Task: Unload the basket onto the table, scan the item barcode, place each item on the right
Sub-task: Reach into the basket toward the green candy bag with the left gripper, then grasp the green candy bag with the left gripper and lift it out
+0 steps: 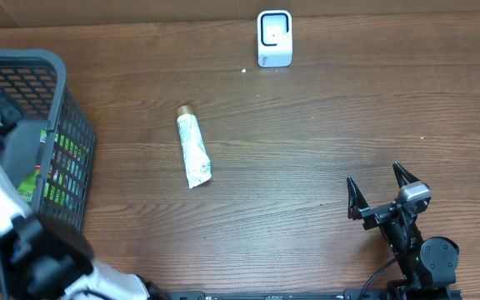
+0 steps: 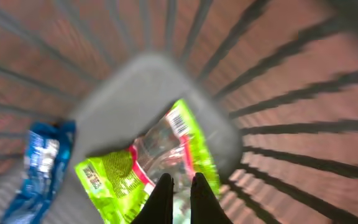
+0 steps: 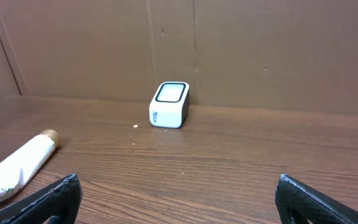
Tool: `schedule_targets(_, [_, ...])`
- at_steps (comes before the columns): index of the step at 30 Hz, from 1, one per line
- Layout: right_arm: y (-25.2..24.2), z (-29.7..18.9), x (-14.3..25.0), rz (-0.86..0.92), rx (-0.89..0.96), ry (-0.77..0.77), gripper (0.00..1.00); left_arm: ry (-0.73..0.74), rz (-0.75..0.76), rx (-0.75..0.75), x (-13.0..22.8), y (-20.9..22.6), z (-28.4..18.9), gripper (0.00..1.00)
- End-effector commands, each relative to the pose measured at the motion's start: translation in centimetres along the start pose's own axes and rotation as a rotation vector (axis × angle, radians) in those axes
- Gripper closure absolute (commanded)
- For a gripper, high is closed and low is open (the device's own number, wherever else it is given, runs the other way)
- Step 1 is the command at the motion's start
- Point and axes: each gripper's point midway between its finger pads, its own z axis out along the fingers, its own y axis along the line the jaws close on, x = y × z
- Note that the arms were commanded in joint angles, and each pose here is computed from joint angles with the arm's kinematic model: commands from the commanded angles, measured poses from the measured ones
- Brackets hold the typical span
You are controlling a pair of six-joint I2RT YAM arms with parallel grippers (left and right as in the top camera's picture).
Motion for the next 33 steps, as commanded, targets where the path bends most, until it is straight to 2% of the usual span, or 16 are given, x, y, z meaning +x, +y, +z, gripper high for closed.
schedule_targets(1, [0.0, 0.0, 0.2, 0.002, -0.002, -0.003, 0.00, -0.061, -0.004, 0.004, -0.4, -0.6, -3.5, 0.84])
schedule_targets(2, [0.0, 0.0, 0.2, 0.002, -0.002, -0.003, 0.00, -0.046, 0.001, -0.001, 0.0, -0.5, -3.2, 0.62])
schedule_targets(3, [0.0, 0.0, 0.2, 0.002, -0.002, -0.003, 0.00, -0.006, 0.010, -0.005, 0.9, -0.4, -2.1, 0.23])
schedule_targets(4, [0.0, 0.0, 0.2, 0.002, -0.002, -0.003, 0.00, 0.030, 0.010, -0.011, 1.7, -0.3, -1.1, 0.08])
schedule_targets(5, [0.0, 0.0, 0.2, 0.002, -0.002, -0.003, 0.00, 0.068, 0.008, -0.018, 2.6, -0.1, -0.1, 0.00])
schedule_targets(8, [0.0, 0.0, 0.2, 0.002, -0.002, -0.003, 0.00, 0.176, -0.059, -0.056, 5.2, 0.7, 3.1, 0.00])
schedule_targets(10, [0.0, 0.0, 0.2, 0.002, -0.002, -0.003, 0.00, 0.262, -0.171, -0.112, 7.7, 1.8, 6.1, 0.00])
schedule_targets(14, [0.0, 0.0, 0.2, 0.002, -0.001, -0.003, 0.00, 0.324, -0.248, -0.138, 10.0, 2.5, 9.4, 0.00])
schedule_targets(18, [0.0, 0.0, 0.2, 0.002, -0.002, -0.003, 0.00, 0.350, -0.269, -0.155, 12.1, 2.9, 11.9, 0.00])
schedule_targets(23, [0.0, 0.0, 0.2, 0.002, -0.002, -0.003, 0.00, 0.322, -0.265, -0.262, 14.3, 5.1, 14.5, 0.00])
schedule_targets(27, [0.0, 0.0, 0.2, 0.002, -0.002, -0.003, 0.00, 0.334, -0.241, -0.257, 16.4, 5.4, 16.9, 0.00])
schedule_targets(33, [0.0, 0.0, 0.2, 0.002, -0.002, -0.003, 0.00, 0.426, -0.232, -0.247, 20.5, 5.1, 20.0, 0.00])
